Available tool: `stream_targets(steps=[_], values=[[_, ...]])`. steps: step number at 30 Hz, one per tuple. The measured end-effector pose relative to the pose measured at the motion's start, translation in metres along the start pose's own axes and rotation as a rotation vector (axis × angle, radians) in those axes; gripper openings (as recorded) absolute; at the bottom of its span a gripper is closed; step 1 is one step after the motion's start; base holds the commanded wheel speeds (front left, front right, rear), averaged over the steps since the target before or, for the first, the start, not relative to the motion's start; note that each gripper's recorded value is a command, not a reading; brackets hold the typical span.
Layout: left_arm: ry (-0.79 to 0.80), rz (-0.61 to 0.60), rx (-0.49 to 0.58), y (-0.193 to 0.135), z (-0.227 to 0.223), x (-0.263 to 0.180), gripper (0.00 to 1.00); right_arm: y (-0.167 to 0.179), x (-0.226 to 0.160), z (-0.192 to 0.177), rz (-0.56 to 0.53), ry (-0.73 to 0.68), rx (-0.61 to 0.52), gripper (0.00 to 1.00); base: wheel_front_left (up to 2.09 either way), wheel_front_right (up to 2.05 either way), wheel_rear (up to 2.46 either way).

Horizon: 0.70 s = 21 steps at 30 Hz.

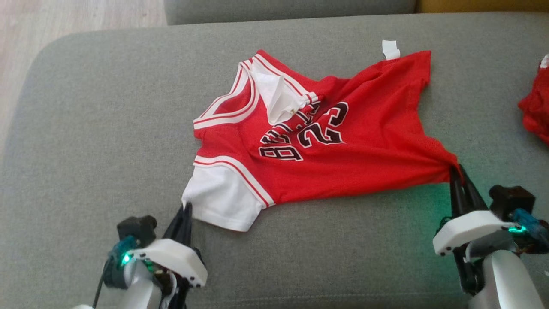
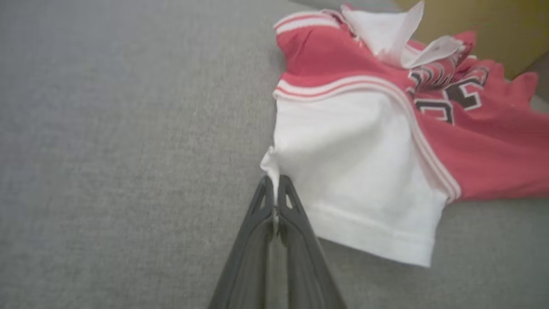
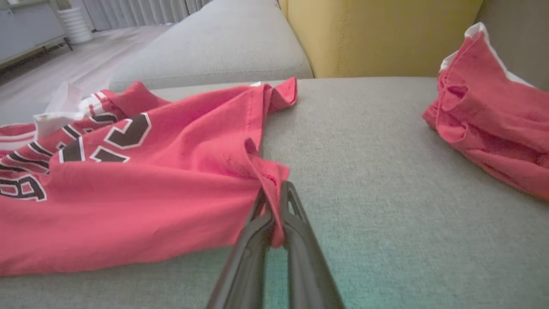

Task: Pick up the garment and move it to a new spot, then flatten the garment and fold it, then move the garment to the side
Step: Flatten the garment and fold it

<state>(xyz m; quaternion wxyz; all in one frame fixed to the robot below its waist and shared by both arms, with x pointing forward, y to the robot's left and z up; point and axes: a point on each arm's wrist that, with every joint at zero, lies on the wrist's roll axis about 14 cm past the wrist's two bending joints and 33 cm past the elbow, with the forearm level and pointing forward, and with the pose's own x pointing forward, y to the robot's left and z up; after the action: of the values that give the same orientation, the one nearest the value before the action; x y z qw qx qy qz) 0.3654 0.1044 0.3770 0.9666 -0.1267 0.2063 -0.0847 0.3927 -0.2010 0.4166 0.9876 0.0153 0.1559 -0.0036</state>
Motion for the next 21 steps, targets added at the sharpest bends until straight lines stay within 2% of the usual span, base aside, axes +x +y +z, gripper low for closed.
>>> stream_targets(steps=[5,11,16,21], values=[[-0.172,-0.03,-0.027,-0.01,0.048,-0.002,0.0,0.001,-0.003,0.031,0.002,-0.129,0.006,0.0,0.0,0.0,0.0],[-0.426,-0.105,-0.03,-0.034,0.123,-0.024,0.0,0.005,-0.015,0.087,0.017,-0.329,0.026,0.0,0.0,0.0,0.0],[-0.69,-0.185,0.031,-0.06,0.201,-0.064,0.0,0.011,-0.037,0.146,0.038,-0.523,0.016,0.0,0.0,0.0,0.0],[-0.902,-0.252,0.142,-0.083,0.263,-0.112,0.0,0.01,-0.071,0.203,0.033,-0.715,-0.008,0.0,0.0,0.0,0.0]])
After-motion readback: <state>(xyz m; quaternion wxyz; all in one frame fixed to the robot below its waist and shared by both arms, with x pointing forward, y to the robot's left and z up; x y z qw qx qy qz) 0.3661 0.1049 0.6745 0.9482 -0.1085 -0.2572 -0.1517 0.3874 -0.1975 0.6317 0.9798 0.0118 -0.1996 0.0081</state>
